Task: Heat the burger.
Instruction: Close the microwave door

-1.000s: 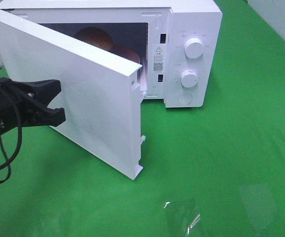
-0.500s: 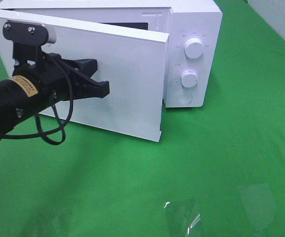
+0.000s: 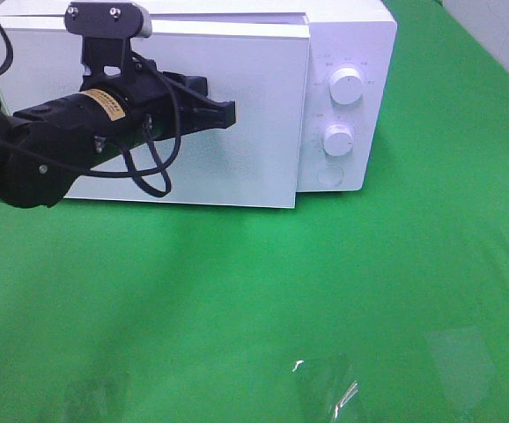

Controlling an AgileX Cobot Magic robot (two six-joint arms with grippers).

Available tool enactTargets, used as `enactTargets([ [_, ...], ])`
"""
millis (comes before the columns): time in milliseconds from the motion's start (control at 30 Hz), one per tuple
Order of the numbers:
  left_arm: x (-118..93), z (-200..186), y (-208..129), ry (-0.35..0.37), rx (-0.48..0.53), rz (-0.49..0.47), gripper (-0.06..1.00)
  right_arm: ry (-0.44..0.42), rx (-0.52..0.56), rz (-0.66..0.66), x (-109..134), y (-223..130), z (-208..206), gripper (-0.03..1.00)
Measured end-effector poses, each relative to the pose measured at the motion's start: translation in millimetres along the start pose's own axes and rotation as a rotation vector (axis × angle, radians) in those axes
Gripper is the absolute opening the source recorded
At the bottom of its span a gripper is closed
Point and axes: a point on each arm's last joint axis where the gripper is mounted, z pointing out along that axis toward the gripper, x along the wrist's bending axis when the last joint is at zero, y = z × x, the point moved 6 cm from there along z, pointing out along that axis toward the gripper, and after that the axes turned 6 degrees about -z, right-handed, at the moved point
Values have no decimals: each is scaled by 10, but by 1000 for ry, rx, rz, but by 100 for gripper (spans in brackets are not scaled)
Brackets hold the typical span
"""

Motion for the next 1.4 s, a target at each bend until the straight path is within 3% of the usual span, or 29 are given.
enactTargets([
  [600, -205, 385, -88, -41, 79, 39, 0, 0, 0, 0, 0, 0, 0, 75],
  [933, -170, 455, -80, -6, 71, 77, 0, 0, 0, 0, 0, 0, 0, 75],
  [1200, -144, 441, -134, 16, 118, 47, 0, 0, 0, 0, 0, 0, 0, 75],
  [1400, -269, 385, -16, 4, 114, 8, 0, 0, 0, 0, 0, 0, 0, 75],
])
